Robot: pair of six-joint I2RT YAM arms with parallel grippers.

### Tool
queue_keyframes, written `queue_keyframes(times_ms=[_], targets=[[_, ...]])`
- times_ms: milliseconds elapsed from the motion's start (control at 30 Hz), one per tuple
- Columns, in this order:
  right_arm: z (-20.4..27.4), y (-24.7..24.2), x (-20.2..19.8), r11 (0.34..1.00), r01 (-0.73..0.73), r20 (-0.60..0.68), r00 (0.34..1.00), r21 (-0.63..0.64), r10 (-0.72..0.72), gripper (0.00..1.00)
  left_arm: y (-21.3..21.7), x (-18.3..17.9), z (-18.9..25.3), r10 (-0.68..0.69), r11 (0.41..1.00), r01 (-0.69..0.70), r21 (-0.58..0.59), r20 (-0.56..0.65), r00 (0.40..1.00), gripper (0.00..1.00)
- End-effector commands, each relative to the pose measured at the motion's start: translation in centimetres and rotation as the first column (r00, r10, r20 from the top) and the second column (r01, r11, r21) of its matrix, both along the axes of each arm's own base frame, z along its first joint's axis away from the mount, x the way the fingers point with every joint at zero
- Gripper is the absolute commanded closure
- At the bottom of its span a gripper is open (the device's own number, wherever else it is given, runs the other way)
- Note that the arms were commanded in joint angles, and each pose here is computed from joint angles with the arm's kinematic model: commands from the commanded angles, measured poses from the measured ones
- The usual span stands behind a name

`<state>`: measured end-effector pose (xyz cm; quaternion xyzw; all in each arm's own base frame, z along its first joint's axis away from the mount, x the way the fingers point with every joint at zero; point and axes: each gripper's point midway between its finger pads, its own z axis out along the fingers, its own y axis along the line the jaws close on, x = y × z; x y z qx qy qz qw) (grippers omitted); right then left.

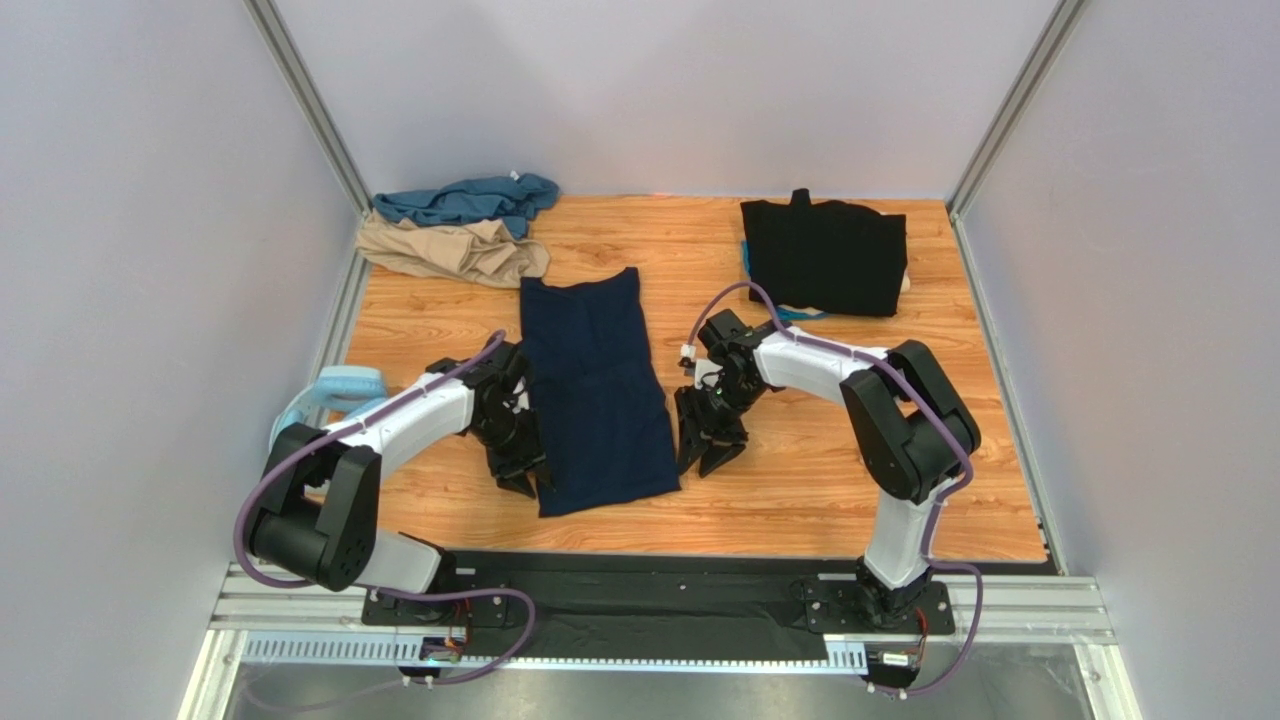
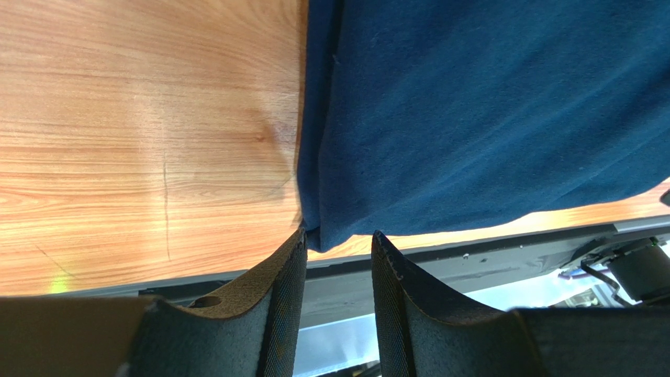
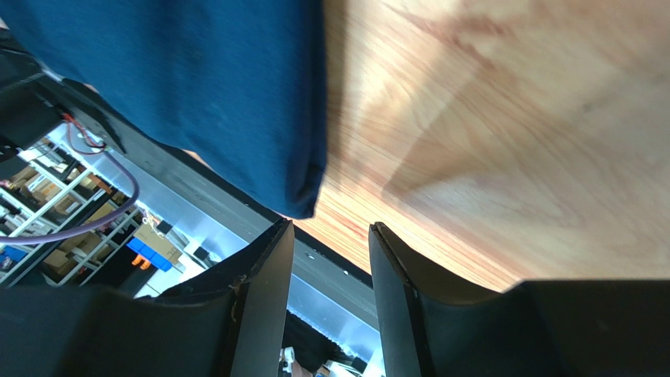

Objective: Fold and stack the t-shirts

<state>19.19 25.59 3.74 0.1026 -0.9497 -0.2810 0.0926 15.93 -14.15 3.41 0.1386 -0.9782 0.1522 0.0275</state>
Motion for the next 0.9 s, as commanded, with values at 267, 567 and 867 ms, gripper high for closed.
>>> queue_keyframes(times_ms=[267, 567, 867], targets=[[-1.1, 2.6, 1.0, 0.995, -0.024, -0.034, 0.999, 0.099, 0.027, 0.54, 0.3, -0.6, -0.9, 0.014, 1.0, -0.013, 0.015, -0.019, 1.0, 0.58], [-2.5, 3.0, -0.6, 0.997, -0.054, -0.07, 0.996, 0.051, 0.058, 0.54, -0.1, -1.4, -2.2, -0.022, 0.999, 0.025, 0.035, -0.077, 0.997, 0.58], [-3.1, 3.3, -1.6, 0.997, -0.075, -0.074, 0.994, 0.035, 0.077, 0.55, -1.0, -1.7, -3.5, -0.04, 0.998, 0.043, 0.04, -0.08, 0.996, 0.59]])
